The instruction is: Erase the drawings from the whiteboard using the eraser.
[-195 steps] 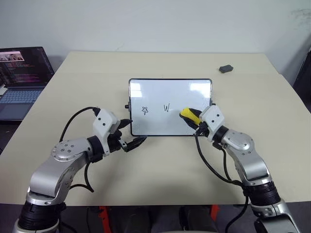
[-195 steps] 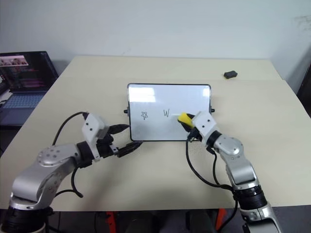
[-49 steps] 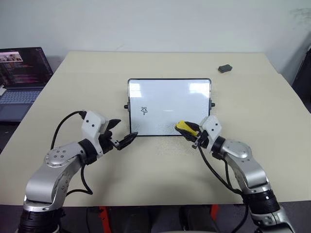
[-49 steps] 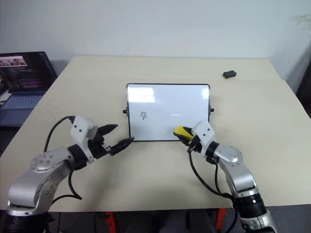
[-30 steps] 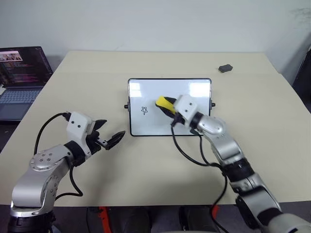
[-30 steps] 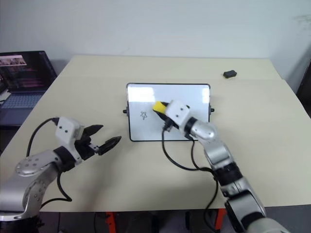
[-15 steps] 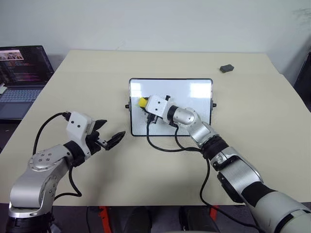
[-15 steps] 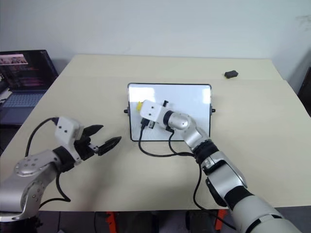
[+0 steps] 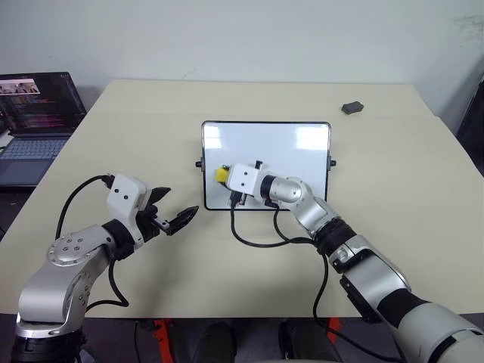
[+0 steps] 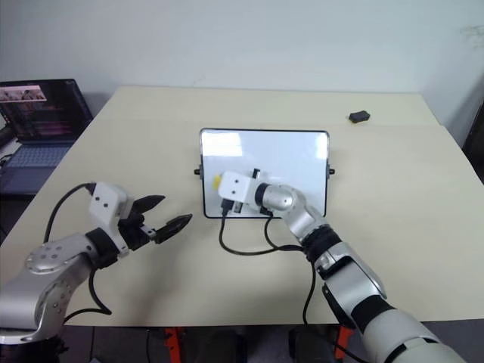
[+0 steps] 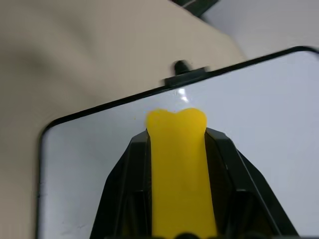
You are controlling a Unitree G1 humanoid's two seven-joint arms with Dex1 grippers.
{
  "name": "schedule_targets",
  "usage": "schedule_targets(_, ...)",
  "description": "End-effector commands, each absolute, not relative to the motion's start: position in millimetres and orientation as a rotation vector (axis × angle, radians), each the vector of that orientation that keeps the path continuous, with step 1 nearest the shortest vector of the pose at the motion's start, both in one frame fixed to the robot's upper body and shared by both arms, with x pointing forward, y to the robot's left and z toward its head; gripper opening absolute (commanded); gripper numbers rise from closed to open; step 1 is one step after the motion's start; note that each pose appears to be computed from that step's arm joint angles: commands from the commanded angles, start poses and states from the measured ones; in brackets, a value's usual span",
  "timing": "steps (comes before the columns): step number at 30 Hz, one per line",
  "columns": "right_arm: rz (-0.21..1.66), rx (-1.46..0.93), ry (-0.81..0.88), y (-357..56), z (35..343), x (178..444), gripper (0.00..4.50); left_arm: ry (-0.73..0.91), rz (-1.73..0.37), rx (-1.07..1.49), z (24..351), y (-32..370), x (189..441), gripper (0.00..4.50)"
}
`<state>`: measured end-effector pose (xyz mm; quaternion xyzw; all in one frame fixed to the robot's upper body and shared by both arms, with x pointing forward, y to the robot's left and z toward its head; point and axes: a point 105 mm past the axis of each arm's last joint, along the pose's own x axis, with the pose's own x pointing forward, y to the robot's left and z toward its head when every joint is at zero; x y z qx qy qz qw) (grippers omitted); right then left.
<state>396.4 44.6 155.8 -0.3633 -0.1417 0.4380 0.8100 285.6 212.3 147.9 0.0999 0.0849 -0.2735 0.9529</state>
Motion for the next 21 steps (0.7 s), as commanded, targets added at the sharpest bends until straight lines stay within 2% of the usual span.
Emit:
schedule_targets(1, 0.816, -0.734, -0.373, 33, 184, 410, 1.11, 0.137, -0.571, 0.231, 156, 209, 286, 4.50)
schedule_targets(5, 0.809, -0.733, -0.381, 37, 186, 409, 1.11, 0.137, -0.574, 0.228, 155, 208, 285, 4.50)
schedule_targets(10, 1.022, -0.832, -0.192, 44, 133, 389, 1.11, 0.135, -0.575, 0.228, 155, 208, 285, 4.50)
schedule_targets(13, 1.093, -0.855, -0.140, 41, 117, 379, 1.11, 0.135, -0.575, 0.227, 155, 207, 285, 4.50)
schedule_targets(16, 1.094, -0.831, -0.164, 43, 123, 377, 1.11, 0.138, -0.578, 0.225, 154, 207, 285, 4.50)
schedule_targets(21, 0.932, -0.714, -0.306, 42, 168, 393, 1.11, 0.139, -0.581, 0.223, 153, 206, 286, 4.50)
